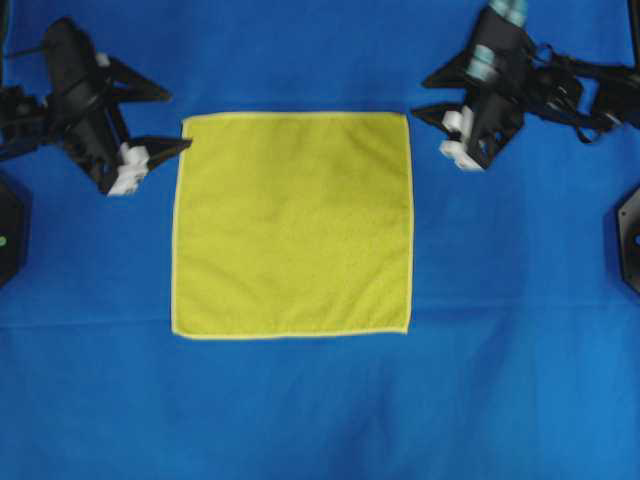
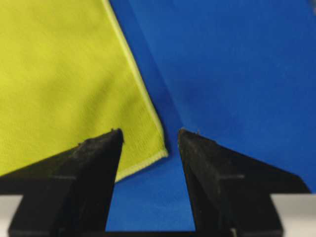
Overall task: Fold the yellow towel.
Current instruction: 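Move both grippers to the towel's top corners and pinch them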
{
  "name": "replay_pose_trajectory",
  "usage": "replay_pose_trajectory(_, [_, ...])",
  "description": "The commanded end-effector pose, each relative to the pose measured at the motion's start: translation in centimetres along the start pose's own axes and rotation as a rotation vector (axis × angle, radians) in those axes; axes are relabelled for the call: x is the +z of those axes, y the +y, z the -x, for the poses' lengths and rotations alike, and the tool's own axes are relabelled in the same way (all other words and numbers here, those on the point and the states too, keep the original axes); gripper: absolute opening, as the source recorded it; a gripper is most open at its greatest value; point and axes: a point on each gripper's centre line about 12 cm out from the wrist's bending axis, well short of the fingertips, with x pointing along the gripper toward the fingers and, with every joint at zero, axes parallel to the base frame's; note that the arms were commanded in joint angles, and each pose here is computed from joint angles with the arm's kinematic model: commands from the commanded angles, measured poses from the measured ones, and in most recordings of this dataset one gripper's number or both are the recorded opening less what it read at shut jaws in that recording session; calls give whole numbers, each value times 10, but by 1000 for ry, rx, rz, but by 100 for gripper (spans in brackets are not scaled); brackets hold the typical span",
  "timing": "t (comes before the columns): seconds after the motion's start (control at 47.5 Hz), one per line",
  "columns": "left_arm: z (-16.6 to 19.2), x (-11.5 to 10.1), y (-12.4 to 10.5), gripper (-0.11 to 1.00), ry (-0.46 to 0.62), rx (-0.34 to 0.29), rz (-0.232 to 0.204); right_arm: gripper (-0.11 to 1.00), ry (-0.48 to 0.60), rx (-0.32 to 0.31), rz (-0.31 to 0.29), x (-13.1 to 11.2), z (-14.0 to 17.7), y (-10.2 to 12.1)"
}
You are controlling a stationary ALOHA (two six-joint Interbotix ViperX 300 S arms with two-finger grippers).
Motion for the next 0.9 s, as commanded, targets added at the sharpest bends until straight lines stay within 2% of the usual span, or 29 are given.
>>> replay_pose_trajectory(0.0, [-13, -1, 7, 88, -1, 24, 6, 54, 14, -11, -8, 3, -15, -5])
replay_pose_trajectory(0.126, [-31, -20, 17, 88, 61, 57, 20, 54, 67, -14, -13, -6, -37, -8])
replay_pose_trajectory(0.295, [-51, -35, 28, 88, 113, 87, 30, 54, 108, -12, -14, -13, -55, -8])
replay_pose_trajectory(0.673, [-66, -47, 35, 85, 182, 105, 31, 50, 147, -31, -40, -30, -73, -18])
replay_pose_trajectory(0.715, [-65, -49, 35, 81, 202, 104, 32, 46, 146, -30, -41, -29, -73, -17])
replay_pose_trajectory(0.757, [-65, -51, 33, 72, 224, 99, 28, 39, 149, -28, -38, -29, -73, -17])
replay_pose_trajectory(0.884, [-65, -53, 28, 37, 237, 84, 18, 6, 150, -23, -33, -29, -73, -14])
